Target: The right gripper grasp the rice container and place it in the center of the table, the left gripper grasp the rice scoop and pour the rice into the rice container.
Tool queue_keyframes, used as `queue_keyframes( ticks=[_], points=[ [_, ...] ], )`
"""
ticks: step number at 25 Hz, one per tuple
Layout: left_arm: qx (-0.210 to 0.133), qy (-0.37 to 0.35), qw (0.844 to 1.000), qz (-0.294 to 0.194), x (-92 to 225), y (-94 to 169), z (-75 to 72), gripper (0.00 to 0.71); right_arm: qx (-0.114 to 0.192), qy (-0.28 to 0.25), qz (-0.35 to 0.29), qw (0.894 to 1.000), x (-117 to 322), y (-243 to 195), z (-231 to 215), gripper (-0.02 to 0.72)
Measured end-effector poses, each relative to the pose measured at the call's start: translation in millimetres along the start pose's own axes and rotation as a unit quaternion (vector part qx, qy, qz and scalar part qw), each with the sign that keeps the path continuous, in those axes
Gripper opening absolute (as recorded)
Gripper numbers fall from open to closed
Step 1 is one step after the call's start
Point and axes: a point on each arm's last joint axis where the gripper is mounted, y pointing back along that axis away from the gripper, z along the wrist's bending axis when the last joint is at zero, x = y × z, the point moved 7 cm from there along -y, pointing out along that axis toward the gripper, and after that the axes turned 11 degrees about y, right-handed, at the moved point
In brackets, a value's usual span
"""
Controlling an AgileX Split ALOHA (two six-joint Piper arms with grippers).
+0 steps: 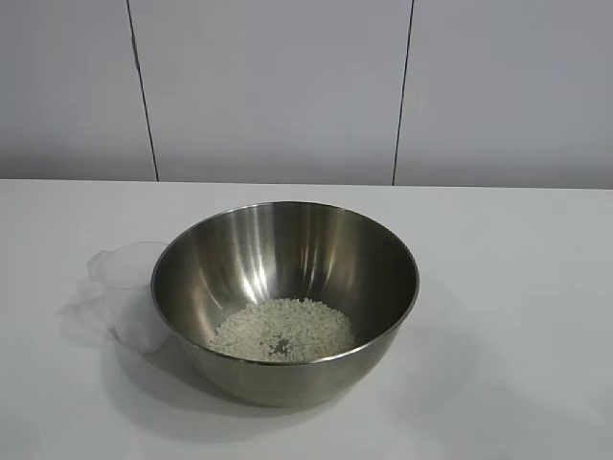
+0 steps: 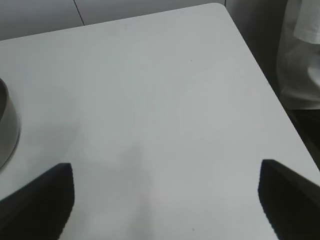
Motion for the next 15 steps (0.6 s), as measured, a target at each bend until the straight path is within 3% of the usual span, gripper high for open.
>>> queue_keyframes(
  ticks=[4,8,12,15],
  points=[
    [0.047,-0.024,0.997,-0.051,-8,43,-24.7,0.681,0.000,0.000,0.000,1.000,0,0,0,0.694],
    [0.067,-0.047,0.992,-0.099,-5,90,-46.1,0.666,0.000,0.000,0.000,1.000,0,0,0,0.694],
    [0.094,-0.058,0.990,-0.087,16,112,-66.3,0.664,0.000,0.000,0.000,1.000,0,0,0,0.694],
    [0.135,-0.090,0.985,-0.066,36,121,-92.9,0.664,0.000,0.000,0.000,1.000,0,0,0,0.694]
  ],
)
